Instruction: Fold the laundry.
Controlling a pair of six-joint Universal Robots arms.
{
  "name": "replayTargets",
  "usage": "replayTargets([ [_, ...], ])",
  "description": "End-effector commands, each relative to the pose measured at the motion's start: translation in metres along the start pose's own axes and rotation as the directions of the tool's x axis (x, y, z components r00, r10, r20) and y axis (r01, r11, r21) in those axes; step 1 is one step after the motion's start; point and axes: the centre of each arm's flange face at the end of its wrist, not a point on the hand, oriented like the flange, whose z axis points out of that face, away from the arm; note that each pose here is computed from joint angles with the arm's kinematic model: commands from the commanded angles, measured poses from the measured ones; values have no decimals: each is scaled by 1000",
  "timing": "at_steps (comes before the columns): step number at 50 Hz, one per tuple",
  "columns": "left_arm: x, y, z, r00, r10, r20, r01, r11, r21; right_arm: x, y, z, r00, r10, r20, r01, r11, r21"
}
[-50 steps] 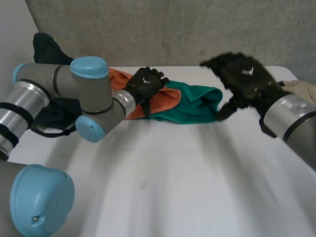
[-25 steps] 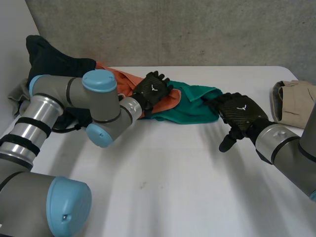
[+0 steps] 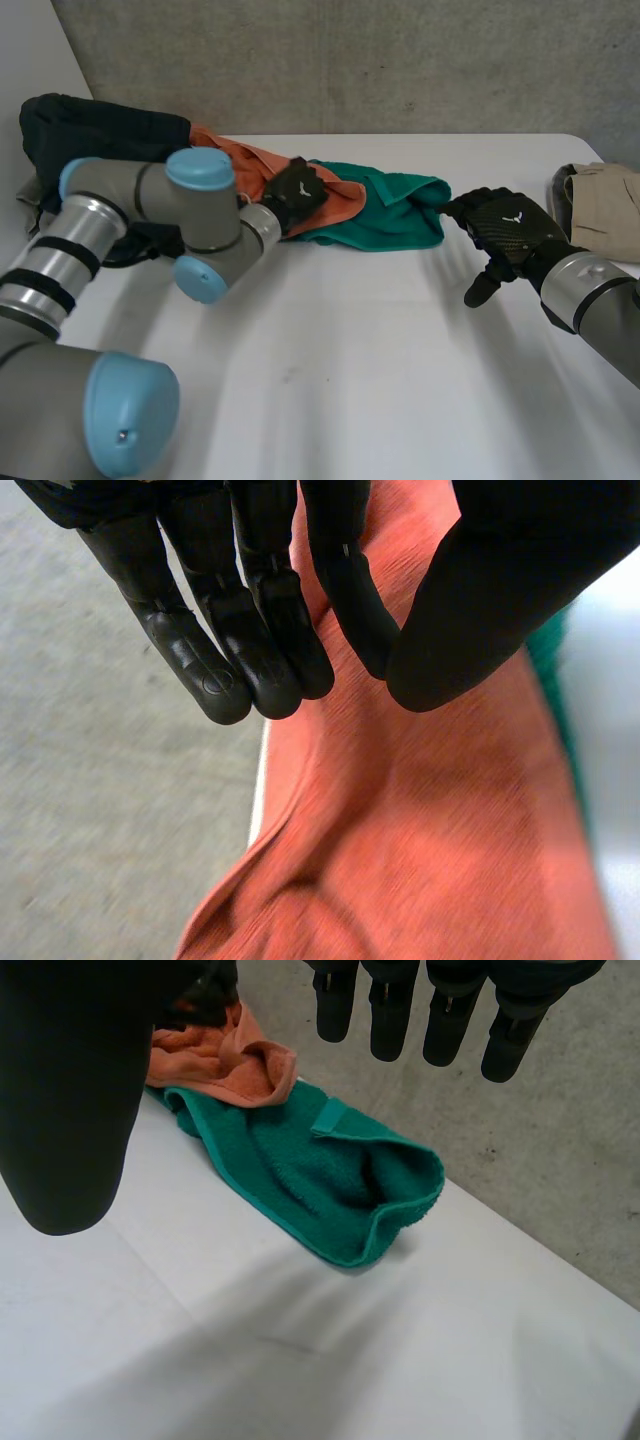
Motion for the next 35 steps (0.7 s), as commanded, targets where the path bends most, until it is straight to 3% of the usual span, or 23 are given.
replayTargets([
  [1, -49, 19, -17, 993, -71, 92, 79, 993, -88, 2, -1, 9, 1000, -21, -2, 21, 1000, 18],
  [8, -76, 10, -48, 964, -248, 91, 255, 964, -77, 2, -1, 31, 1000, -28, 2, 28, 999, 39],
  [16, -125, -24, -92, 848, -492, 197, 488, 870, 71, 3, -11, 65, 997, -45, -70, 50, 996, 69],
  [27, -144, -53, -150, 742, -641, 196, 626, 767, 140, -9, -19, 55, 993, 5, -118, 10, 992, 122],
  [35, -142, -58, -167, 692, -698, 183, 683, 715, 146, -8, -33, 42, 989, 27, -147, 6, 976, 218],
])
